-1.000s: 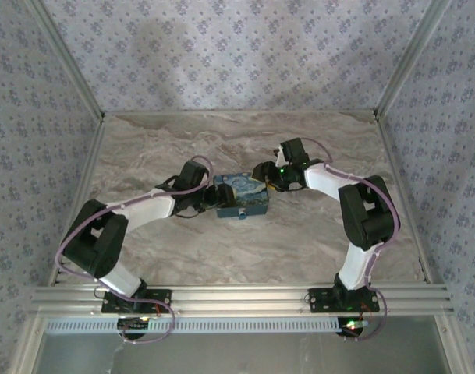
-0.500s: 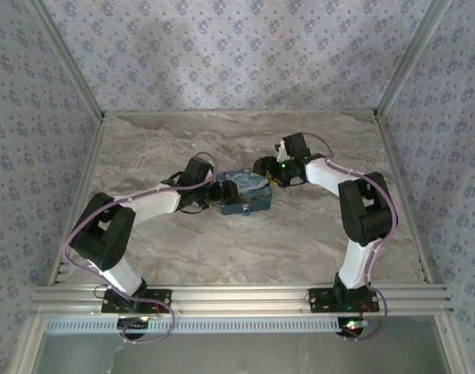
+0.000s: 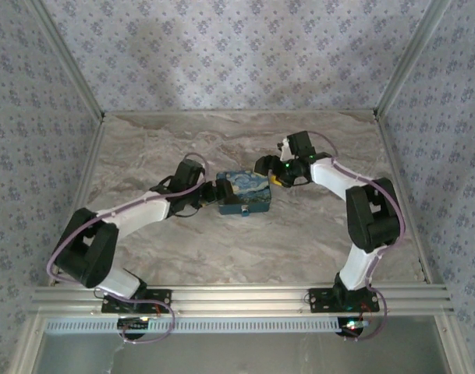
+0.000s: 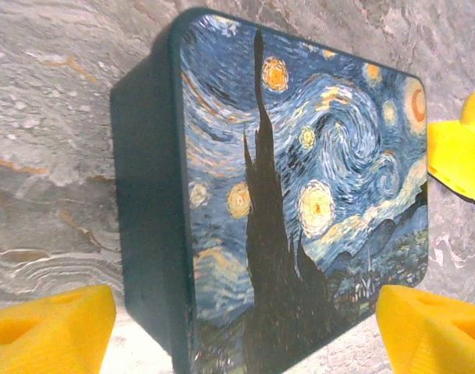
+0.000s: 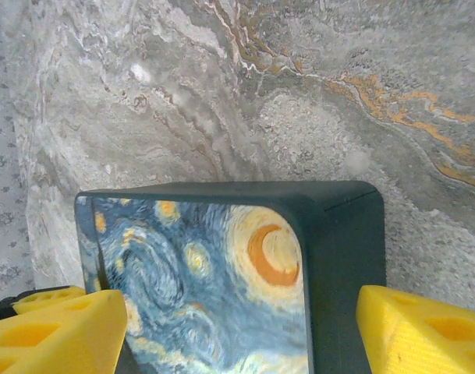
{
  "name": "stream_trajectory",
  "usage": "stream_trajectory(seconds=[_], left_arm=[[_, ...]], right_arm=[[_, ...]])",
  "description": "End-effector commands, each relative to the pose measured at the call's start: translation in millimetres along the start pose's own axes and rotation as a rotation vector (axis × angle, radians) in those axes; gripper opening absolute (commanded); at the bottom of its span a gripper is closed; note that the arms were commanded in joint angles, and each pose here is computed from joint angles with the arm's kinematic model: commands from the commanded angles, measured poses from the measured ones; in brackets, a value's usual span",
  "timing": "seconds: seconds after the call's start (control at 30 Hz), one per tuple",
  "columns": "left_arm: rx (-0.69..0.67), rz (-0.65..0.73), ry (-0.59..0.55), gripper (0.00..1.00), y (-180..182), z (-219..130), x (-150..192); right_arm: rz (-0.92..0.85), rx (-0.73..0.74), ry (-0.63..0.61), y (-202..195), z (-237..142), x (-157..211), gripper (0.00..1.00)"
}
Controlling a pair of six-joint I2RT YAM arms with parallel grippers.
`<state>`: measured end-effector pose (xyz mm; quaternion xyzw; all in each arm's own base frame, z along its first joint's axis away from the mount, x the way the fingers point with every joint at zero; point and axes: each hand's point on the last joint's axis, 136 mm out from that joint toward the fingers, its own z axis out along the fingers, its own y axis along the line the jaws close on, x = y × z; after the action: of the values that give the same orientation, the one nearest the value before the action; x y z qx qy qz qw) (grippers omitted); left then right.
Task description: Unlock a padlock with a key
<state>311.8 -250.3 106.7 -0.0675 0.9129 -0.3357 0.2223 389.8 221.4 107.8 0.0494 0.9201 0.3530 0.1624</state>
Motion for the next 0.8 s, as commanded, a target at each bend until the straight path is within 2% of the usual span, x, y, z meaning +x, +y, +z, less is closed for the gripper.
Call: stream_trajectory(seconds=[0.0, 0.23, 0.5, 0.63, 0.77], left_arm=[[-0.030, 0.007, -0.037, 0.87, 7.0, -17.2, -2.3], [-0.145, -0.002, -0.090, 0.85, 30.2, -58.3, 5.7], [-0.398, -0.086, -0.147, 0.75, 89.4, -117.9, 32.3], [-0.491, -0.125, -0.153, 0.65, 115.4, -128.0, 43.3], [-0.539, -0.166, -0.145, 0.58, 133.0, -120.8, 44.2]], right_arm=[[-0.022, 0.029, -0.001, -4.1, -15.5, 7.0, 0.79], [-0.096, 0.070, -0.057, 1.3, -43.7, 10.7, 0.77], [-0.371, 0.103, -0.123, 37.8, -72.8, 41.6, 0.67], [-0.443, 0.048, -0.106, 57.8, -78.1, 66.7, 0.63], [-0.514, 0.004, -0.096, 73.9, -81.1, 90.4, 0.59]])
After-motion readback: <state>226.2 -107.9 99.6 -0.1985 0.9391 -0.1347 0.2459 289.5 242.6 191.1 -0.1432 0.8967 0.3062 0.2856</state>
